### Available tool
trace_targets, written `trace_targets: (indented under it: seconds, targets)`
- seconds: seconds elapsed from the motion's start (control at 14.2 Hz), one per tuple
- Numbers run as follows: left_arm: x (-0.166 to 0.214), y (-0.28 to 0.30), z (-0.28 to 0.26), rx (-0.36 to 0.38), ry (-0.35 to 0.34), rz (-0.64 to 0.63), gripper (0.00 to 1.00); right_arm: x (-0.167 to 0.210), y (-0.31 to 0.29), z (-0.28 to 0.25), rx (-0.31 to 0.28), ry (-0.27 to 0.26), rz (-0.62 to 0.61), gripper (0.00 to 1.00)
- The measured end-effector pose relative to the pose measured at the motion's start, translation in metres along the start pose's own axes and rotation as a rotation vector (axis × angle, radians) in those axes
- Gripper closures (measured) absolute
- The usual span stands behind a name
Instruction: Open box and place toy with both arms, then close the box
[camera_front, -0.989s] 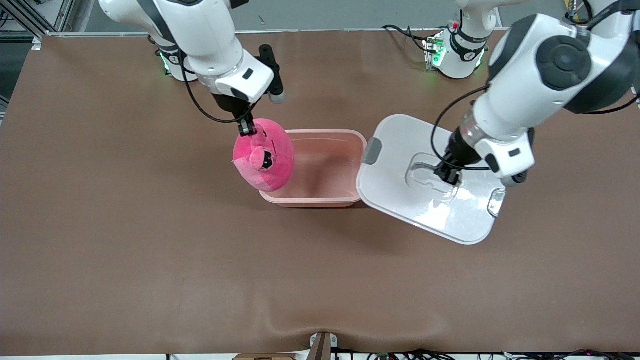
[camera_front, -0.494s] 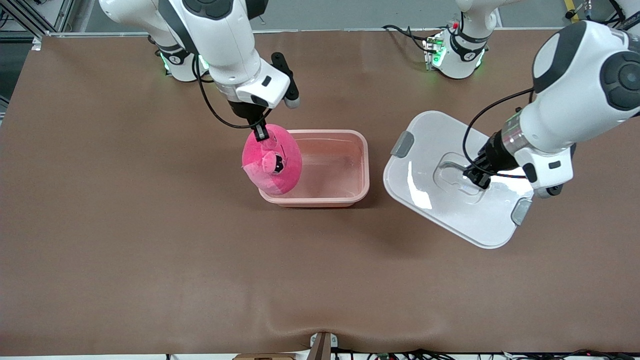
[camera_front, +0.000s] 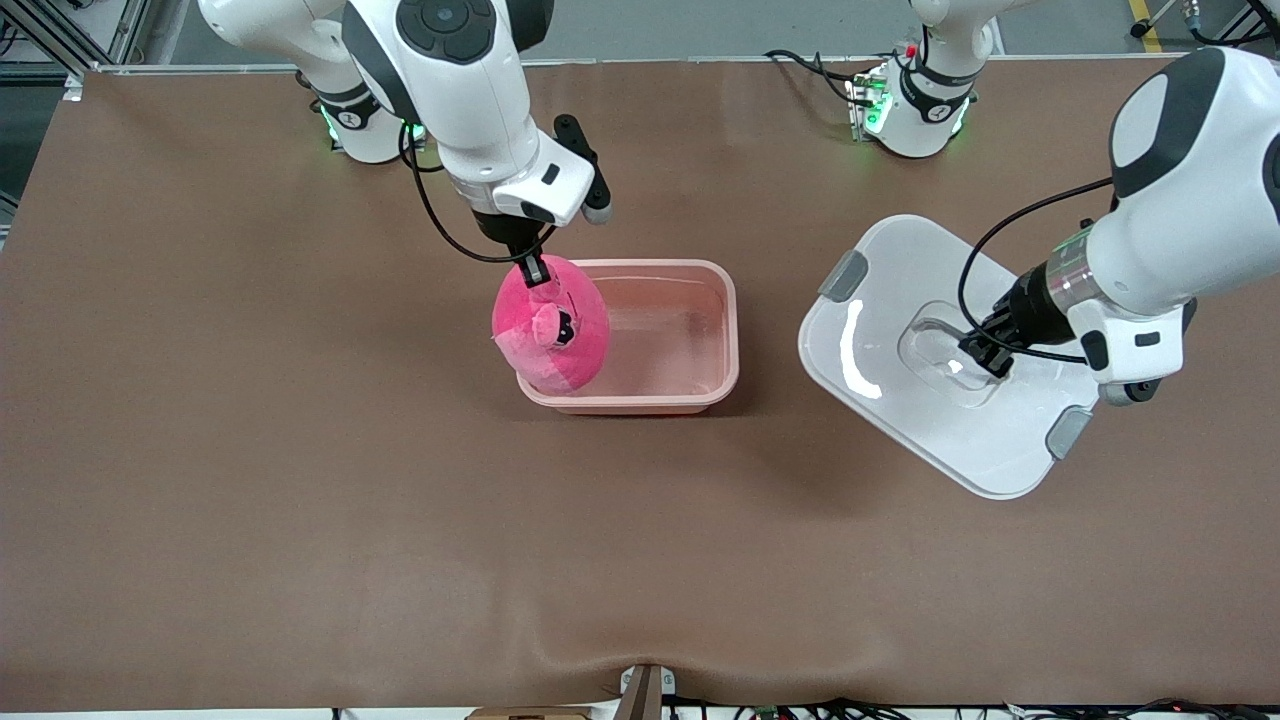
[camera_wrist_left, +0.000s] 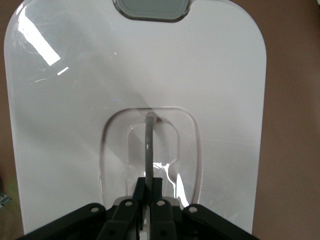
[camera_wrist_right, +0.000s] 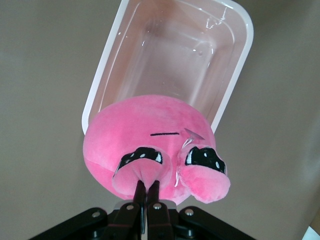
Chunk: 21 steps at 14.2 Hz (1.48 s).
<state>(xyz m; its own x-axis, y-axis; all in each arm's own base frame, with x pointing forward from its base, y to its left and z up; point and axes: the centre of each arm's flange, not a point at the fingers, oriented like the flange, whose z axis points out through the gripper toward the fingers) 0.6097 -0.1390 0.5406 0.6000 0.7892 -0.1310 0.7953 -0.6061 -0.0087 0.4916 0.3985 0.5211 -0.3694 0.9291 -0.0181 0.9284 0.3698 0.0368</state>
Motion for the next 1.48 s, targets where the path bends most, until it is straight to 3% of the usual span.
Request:
trace_targets:
  seconds: [0.64,0.71,1.34,1.48]
  targets:
    - [0.023,-0.015,-0.001,0.026,-0.014,-0.003,0.93,0.016,-0.007,0.012,0.020,-0.016,-0.032,0.96]
    - [0.026,-0.018,-0.003,0.029,-0.019,0.006,0.93,0.017,-0.008,0.012,0.018,-0.021,-0.036,0.93]
    - [0.031,-0.022,-0.012,0.007,-0.052,0.016,0.93,0.013,-0.004,0.008,-0.004,-0.032,-0.033,0.04]
    - [0.029,-0.022,-0.012,0.009,-0.055,0.018,0.93,0.001,0.000,0.008,-0.005,-0.035,-0.012,0.00]
